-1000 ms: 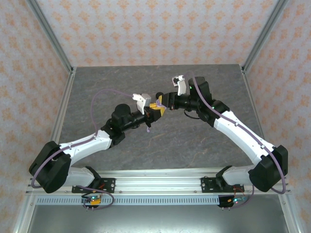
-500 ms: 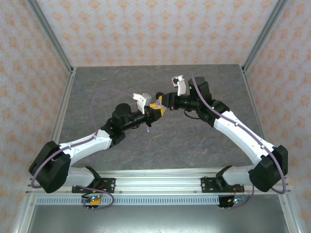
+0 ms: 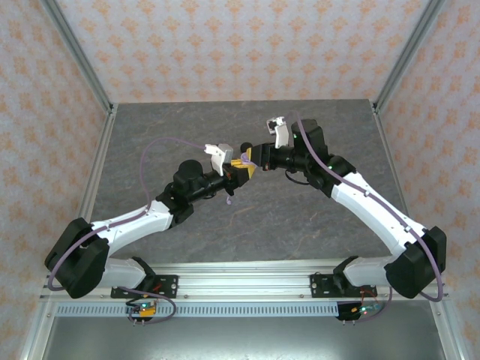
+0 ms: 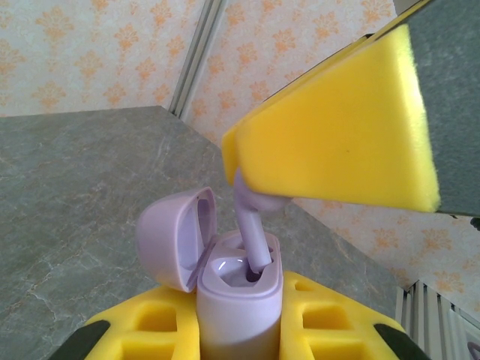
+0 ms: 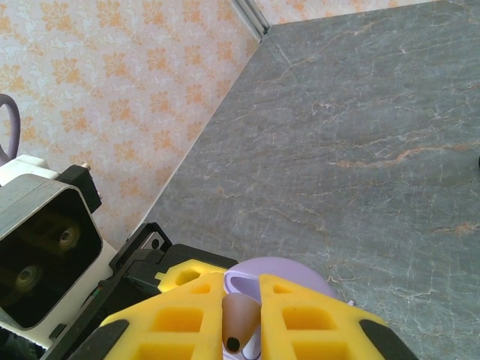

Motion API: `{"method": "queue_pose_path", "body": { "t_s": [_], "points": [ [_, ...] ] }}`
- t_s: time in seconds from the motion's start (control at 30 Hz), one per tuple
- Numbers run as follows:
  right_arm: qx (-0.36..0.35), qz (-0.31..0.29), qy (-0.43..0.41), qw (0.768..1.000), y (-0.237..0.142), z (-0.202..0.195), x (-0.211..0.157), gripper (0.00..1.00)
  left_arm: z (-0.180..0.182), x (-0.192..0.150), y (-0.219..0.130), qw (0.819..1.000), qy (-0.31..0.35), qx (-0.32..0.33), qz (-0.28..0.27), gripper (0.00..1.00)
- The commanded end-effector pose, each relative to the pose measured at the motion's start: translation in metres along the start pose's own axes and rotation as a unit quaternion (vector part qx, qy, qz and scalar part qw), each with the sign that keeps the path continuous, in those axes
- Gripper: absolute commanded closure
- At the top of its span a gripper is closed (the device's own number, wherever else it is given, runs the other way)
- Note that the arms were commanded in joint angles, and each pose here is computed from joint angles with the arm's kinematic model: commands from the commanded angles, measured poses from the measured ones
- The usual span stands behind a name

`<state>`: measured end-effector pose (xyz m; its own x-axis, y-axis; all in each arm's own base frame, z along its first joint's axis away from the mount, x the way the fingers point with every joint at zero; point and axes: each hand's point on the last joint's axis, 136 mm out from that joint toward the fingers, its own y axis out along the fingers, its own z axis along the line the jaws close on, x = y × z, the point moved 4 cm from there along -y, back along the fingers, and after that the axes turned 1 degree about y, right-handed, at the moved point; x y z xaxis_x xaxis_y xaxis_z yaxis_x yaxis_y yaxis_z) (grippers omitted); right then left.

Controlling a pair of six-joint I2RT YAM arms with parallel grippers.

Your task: Insert wireless bluetooth earbuds into charging case

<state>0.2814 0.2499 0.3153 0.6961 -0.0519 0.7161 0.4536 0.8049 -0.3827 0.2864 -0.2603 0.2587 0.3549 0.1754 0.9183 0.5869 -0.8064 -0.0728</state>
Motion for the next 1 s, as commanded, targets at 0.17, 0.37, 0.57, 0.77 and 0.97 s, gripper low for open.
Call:
{"method": "queue_pose_path", "body": {
  "t_s": [0.17,0.37,0.57,0.77,0.97],
  "points": [
    [0.03,0.035,-0.006,0.999,0.001,0.01,-0.013,0.84,-0.006,0.022,0.001,1.0,0.004,-0.003,-0.031,0.87],
    [0.032,0.055,-0.004,0.998,0.005,0.01,-0.02,0.84,-0.007,0.023,0.001,0.999,0.005,-0.004,-0.032,0.87],
    [0.03,0.065,-0.004,0.997,0.004,0.01,-0.024,0.82,-0.008,0.026,0.0,0.999,0.007,-0.005,-0.035,0.87],
    [0.024,0.069,-0.005,0.997,0.003,0.008,-0.026,0.79,-0.008,0.025,0.001,0.999,0.009,-0.006,-0.034,0.87],
    [0.023,0.065,-0.007,0.998,0.001,0.011,-0.022,0.64,-0.009,0.025,0.001,0.999,0.014,-0.01,-0.03,0.87]
  ]
}}
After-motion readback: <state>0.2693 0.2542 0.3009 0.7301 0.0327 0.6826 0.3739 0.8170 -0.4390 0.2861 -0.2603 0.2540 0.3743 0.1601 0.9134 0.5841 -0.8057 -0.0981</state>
